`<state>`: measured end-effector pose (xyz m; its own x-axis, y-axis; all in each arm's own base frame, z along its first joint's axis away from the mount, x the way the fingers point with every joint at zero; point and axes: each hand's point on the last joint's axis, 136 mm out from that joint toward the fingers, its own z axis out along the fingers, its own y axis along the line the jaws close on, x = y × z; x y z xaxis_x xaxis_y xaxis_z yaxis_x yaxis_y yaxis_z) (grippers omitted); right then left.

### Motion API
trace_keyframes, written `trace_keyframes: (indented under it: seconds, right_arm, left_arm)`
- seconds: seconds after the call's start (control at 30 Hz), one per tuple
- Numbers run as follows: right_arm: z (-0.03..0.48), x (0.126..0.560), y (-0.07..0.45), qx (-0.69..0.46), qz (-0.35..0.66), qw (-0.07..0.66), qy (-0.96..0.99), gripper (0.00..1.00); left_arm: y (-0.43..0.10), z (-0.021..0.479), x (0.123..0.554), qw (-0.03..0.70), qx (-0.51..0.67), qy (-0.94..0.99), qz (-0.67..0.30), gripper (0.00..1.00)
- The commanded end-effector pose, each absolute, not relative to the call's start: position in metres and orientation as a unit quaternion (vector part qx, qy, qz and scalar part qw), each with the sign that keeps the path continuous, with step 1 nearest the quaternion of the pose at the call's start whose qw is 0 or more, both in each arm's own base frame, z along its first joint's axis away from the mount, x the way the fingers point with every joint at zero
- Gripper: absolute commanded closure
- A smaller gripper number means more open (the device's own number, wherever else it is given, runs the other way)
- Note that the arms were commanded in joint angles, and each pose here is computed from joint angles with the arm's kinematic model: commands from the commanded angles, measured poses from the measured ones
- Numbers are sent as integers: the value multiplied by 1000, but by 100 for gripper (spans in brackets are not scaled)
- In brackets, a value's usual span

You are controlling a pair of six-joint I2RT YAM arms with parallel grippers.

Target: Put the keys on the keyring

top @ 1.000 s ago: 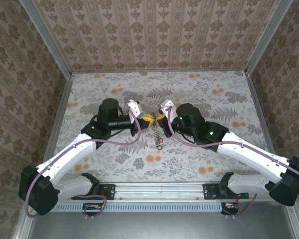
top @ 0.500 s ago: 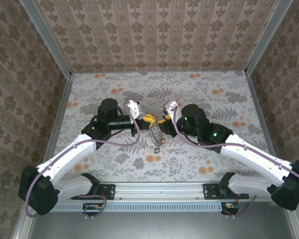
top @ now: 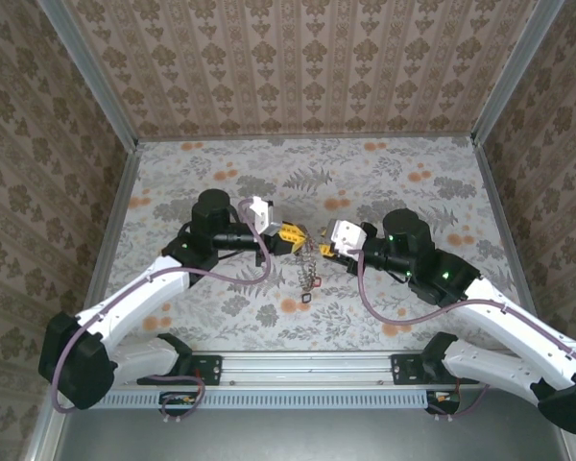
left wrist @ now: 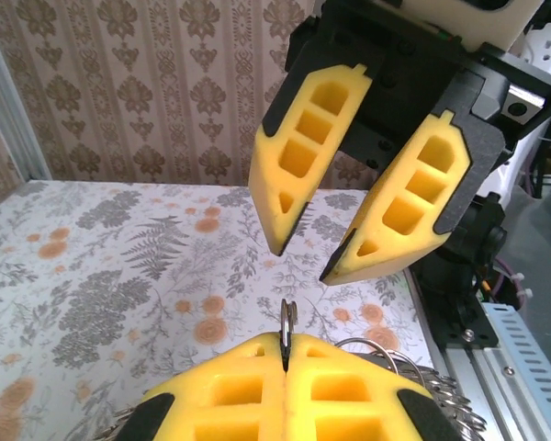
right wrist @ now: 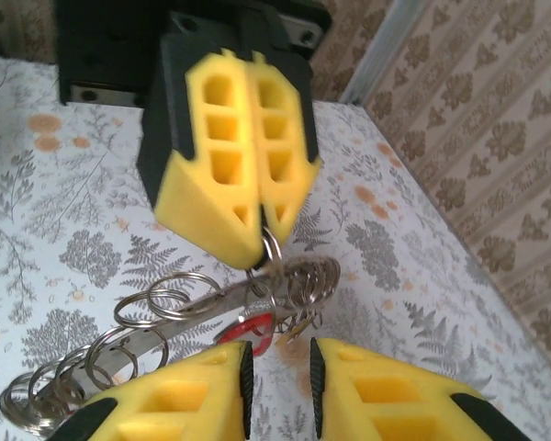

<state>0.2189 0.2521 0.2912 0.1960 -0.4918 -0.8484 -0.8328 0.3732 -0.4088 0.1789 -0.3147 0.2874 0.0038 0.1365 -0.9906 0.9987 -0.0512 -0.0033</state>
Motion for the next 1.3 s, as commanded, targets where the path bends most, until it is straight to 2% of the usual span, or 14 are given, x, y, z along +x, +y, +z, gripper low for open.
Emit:
trace_keyframes:
  seconds: [0.0,0.1,0.33,0.57,0.8,1.27]
  right_arm:
    - [297,209,256,-584,147,561,568,78]
    - [299,212,259,-582,149,563,567,79]
    - [291,221,259,-562,152,557,592,73]
    - [281,209,261,-559,204,532,602,72]
    - [266,201,263,-568,233,497,613,81]
    - [274,196,246,-562,225,513,608,74]
  left_arm:
    - [-320,300,165,451,570,474,-497,100]
    - [-323,299,163,445,577,469,-499,100]
    - [-326,297,154,429,593,451,-511,100]
    - [-327,300,151,428,602,437,-513,100]
    - [-330,301,156,430,603,437,-510,100]
    - [-334,298,160,424,606,442,-507,100]
